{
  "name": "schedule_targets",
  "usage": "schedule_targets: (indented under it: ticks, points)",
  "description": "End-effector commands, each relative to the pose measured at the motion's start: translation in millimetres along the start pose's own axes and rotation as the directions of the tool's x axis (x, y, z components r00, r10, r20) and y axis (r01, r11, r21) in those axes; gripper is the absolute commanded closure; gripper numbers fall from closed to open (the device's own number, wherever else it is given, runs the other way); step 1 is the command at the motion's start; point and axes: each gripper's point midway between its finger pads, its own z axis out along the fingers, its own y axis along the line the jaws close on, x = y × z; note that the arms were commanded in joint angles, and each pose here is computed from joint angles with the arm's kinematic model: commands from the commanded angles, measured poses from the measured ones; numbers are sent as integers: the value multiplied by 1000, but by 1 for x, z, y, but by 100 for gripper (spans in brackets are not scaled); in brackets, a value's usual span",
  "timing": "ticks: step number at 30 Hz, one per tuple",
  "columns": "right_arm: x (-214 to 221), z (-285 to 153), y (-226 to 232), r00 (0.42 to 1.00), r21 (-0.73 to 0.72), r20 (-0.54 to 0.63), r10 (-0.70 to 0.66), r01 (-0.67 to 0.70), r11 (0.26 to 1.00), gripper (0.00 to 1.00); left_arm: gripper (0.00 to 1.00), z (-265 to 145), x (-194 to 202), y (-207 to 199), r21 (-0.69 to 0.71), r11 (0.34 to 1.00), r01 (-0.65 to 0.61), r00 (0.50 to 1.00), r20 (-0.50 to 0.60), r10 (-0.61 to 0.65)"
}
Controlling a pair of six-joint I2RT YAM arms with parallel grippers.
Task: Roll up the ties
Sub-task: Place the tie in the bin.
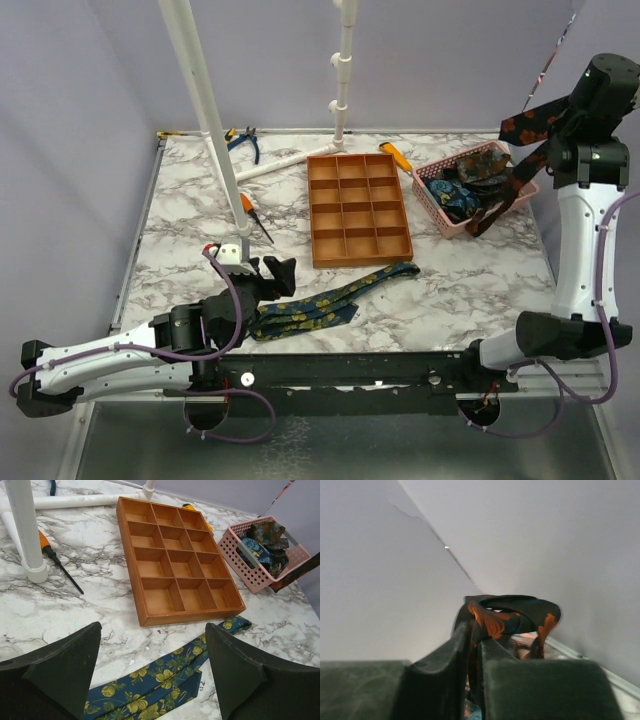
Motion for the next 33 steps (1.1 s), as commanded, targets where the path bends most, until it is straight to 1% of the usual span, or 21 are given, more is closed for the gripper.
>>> schedule_targets:
  ticks: [1, 2, 3, 4, 6, 10, 13, 14, 17, 20, 22, 23, 24, 26, 28, 31, 33]
  points:
    - [53, 42, 35, 990, -99, -103, -94, 83, 992, 55, 14, 2, -1, 3, -27, 999, -21, 1000, 9, 21]
    - [73, 49, 37, 981, -110, -154, -116, 100, 989, 30, 13, 2, 1, 3, -28, 999, -20, 1000, 5, 20]
    - [93, 53, 36, 970, -110, -206, -132, 111, 988, 8, 12, 3, 4, 2, -25, 999, -22, 1000, -2, 22]
    - [107, 55, 35, 959, -106, -249, -137, 113, 988, 1, 11, 3, 7, 2, -22, 999, -23, 1000, -9, 23]
    - [125, 47, 30, 942, -103, -312, -123, 95, 990, 0, 9, 3, 11, 0, -12, 1000, -26, 999, -23, 25]
    - [139, 8, 33, 934, -238, -341, -111, 28, 971, 0, 9, 2, 13, 0, -7, 1000, -23, 999, -36, 22]
    - [167, -41, 41, 899, -381, -397, -184, 21, 924, 0, 8, 0, 14, 1, -3, 999, -32, 999, -43, 32]
    - [182, -64, 47, 879, -447, -413, -238, 32, 894, 0, 8, 0, 15, 3, -5, 999, -37, 998, -47, 37]
    - [240, -138, 50, 790, -623, -481, -381, -3, 782, 0, 8, 0, 22, 4, -6, 999, -54, 996, -73, 54]
    - [297, -215, 43, 692, -748, -516, -505, -76, 660, 1, 8, -1, 32, 5, -10, 998, -61, 992, -114, 60]
    - [338, -259, 29, 612, -784, -543, -575, -123, 609, 7, 8, -2, 41, 7, -23, 998, -53, 988, -144, 49]
    - [360, -277, 18, 565, -789, -558, -608, -134, 599, 11, 9, -2, 46, 8, -28, 999, -46, 986, -161, 40]
    - [377, -292, 11, 537, -795, -563, -629, -145, 589, 13, 8, -3, 52, 10, -38, 999, -36, 983, -179, 28]
    - [405, -309, -9, 493, -795, -565, -661, -110, 597, 15, 8, -5, 64, 14, -54, 998, -13, 977, -212, 1]
    - [419, -312, -25, 477, -766, -590, -651, -77, 638, 15, 9, -8, 76, 18, -69, 998, 6, 969, -246, -23]
    - [428, -304, -54, 477, -651, -684, -552, -56, 757, 10, 8, -11, 88, 23, -96, 995, 41, 959, -276, -66]
    - [431, -296, -68, 499, -574, -724, -476, -53, 817, 5, 8, -12, 94, 25, -108, 993, 55, 954, -287, -84]
